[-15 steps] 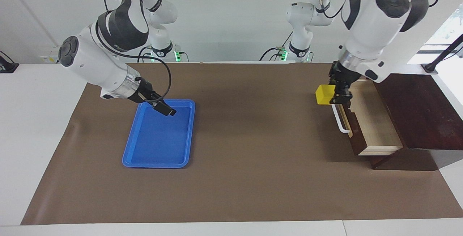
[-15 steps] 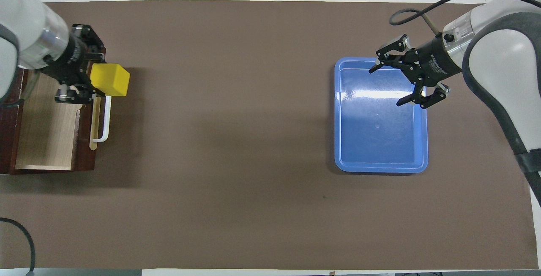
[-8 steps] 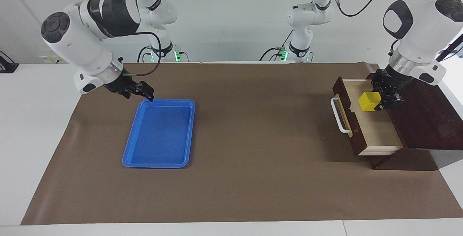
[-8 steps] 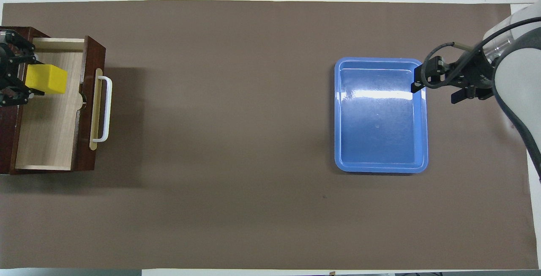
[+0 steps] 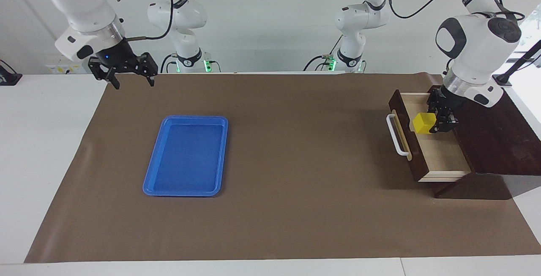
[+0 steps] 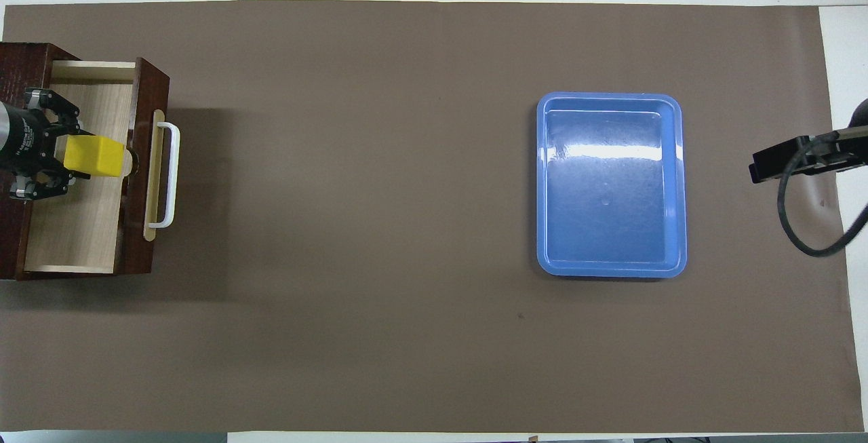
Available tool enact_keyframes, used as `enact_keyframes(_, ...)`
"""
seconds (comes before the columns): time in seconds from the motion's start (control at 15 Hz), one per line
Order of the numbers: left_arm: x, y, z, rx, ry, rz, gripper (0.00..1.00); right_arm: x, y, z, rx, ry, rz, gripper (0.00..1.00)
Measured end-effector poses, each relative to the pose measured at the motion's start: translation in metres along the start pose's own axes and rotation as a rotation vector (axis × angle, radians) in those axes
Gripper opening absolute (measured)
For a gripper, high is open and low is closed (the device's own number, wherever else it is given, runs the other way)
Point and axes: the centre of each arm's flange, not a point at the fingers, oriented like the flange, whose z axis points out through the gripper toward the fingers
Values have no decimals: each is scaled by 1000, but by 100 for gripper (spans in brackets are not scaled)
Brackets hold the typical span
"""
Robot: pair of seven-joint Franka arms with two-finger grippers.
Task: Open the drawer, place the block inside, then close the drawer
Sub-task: 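Lower the cube into the drawer and open the left gripper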
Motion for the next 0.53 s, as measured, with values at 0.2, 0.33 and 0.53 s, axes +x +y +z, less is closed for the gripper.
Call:
enact_keyframes(0.2,11,-3,7,-11,4,-15,56,-19,0,-11,-4,-16,4,100)
enact_keyframes(0.33,16,-5,15,-11,4,-22,56,-19,10,-6,-2,-28,22,100)
enact_keyframes(0.53,15,-9,33,-8,3,-21,56,-15,18,7,3,-53,37,100)
